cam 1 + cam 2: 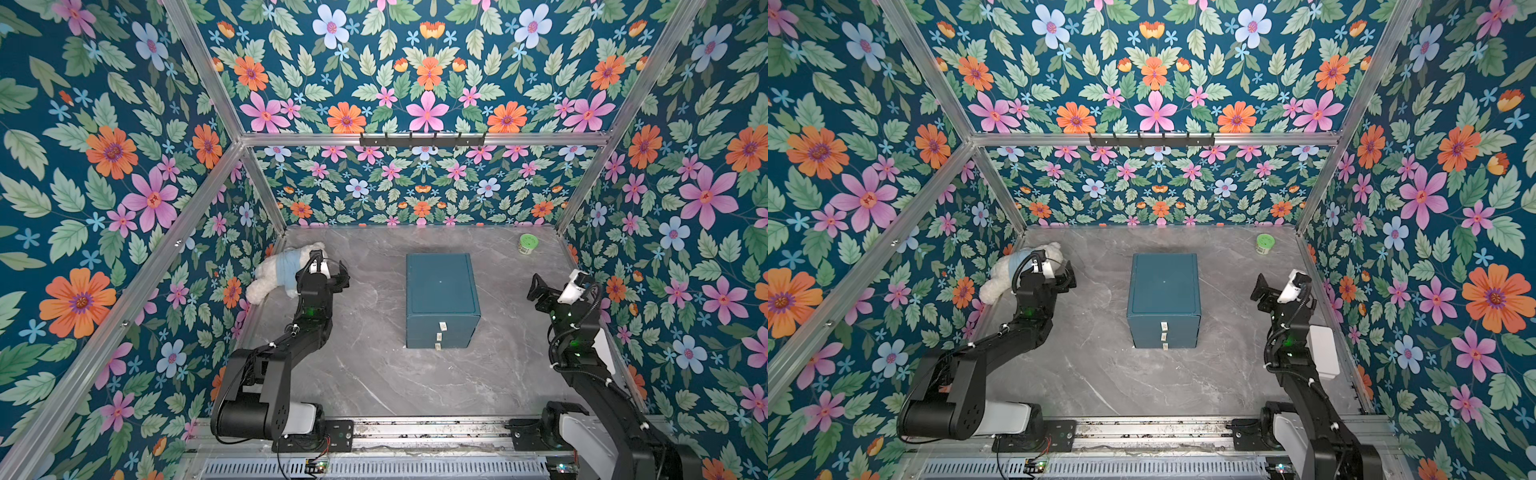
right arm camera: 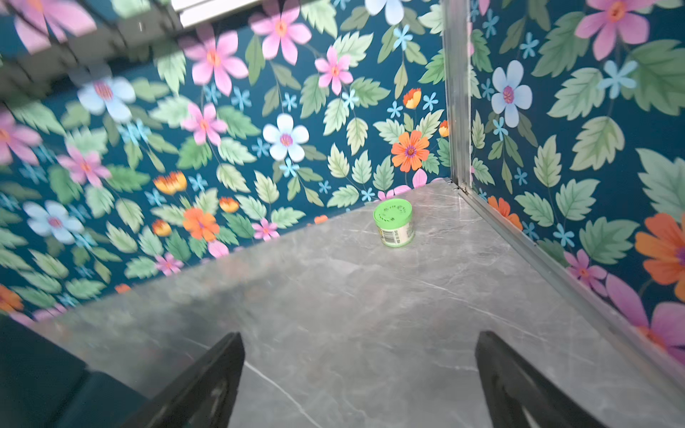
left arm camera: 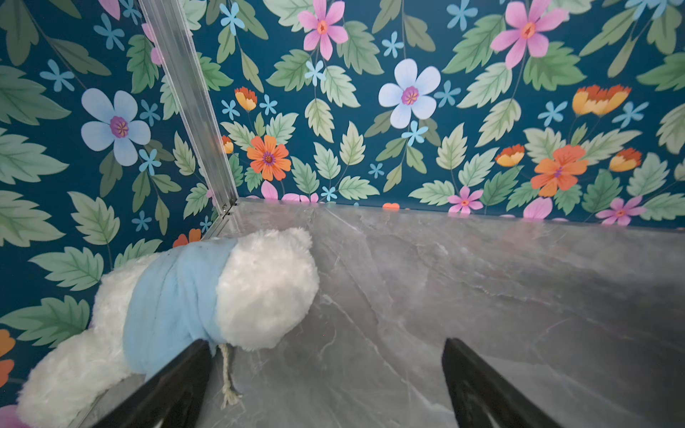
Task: Take the postcards out of the drawer
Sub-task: Adjust the storage box at the center of the board.
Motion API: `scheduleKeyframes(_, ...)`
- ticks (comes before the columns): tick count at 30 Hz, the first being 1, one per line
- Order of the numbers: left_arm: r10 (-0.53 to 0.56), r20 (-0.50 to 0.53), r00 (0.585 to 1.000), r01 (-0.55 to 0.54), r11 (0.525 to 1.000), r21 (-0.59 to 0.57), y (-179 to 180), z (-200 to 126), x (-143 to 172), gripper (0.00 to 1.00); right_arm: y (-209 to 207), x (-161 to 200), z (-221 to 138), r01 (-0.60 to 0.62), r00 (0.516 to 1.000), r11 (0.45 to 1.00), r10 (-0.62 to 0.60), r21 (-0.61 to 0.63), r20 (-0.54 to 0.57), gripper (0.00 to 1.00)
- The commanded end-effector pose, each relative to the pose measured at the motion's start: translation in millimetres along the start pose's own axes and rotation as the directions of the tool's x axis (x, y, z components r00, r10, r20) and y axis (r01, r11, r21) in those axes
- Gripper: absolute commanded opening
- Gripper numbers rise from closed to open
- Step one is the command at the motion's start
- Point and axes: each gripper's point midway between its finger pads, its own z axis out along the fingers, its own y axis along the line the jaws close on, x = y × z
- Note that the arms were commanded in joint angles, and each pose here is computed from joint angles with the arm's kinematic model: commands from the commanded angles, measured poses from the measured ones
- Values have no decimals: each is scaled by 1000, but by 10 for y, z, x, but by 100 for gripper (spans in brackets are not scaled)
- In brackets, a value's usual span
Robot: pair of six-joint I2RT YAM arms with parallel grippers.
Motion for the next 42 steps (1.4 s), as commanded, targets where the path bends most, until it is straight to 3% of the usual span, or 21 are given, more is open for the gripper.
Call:
scheduleKeyframes(1, -33, -99, 995, 37, 999, 36, -205, -6, 118, 99, -165, 247, -152, -320, 941, 942, 328, 103, -84, 99)
scheduleKeyframes(2, -41, -119, 992, 48, 997, 55, -303, -16, 130, 97, -55, 233, -186, -324, 938, 945, 327, 43, -115, 99)
scheduleKeyframes(4, -60, -172, 983, 78, 992, 97, -463, -48, 215, 90, 34, 310, -250, -347, 910, 936, 351, 56, -220, 96)
scheduleKeyframes(6, -65, -233, 970, 100, 984, 144, -618, -108, 348, 72, 169, 400, -298, -340, 874, 939, 336, 54, -350, 87)
scheduleKeyframes(7, -70, -267, 961, 114, 982, 152, -662, -142, 425, 56, 241, 452, -318, -342, 848, 938, 331, 48, -414, 74)
scheduleKeyframes(8, -81, -299, 951, 131, 979, 154, -688, -178, 506, 29, 330, 517, -337, -353, 815, 935, 323, 31, -481, 53)
scheduleKeyframes(9, -95, -324, 941, 150, 978, 147, -691, -208, 575, 10, 395, 579, -356, -365, 782, 931, 321, 25, -534, 36)
scheduleKeyframes(10, -113, -352, 929, 172, 975, 141, -694, -246, 647, 0, 465, 638, -384, -378, 745, 926, 319, 23, -587, 21)
scheduleKeyframes(12, -136, -396, 908, 207, 968, 143, -721, -329, 768, 0, 609, 760, -430, -403, 680, 915, 303, 5, -668, 8)
scheduleKeyframes(16, -163, -489, 857, 295, 933, 207, -952, -515, 945, 0, 930, 992, -578, -387, 579, 921, 203, -47, -790, 1)
scheduleKeyframes(20, -131, -591, 796, 349, 898, 270, -1236, -740, 1131, 0, 1222, 1180, -720, -312, 519, 942, 61, -123, -853, 0)
scheduleKeyframes(24, -125, -653, 747, 405, 864, 298, -1425, -955, 1249, 0, 1379, 1247, -779, -309, 463, 939, 11, -149, -886, 0)
scheduleKeyframes(33, -134, -696, 706, 499, 792, 353, -1852, -1199, 1163, 0, 1699, 1251, -752, -303, 434, 931, -56, -205, -899, 0)
scheduleKeyframes(42, -176, -700, 692, 540, 770, 341, -2044, -1222, 977, 0, 2181, 1097, -428, -334, 489, 894, -106, -298, -866, 0)
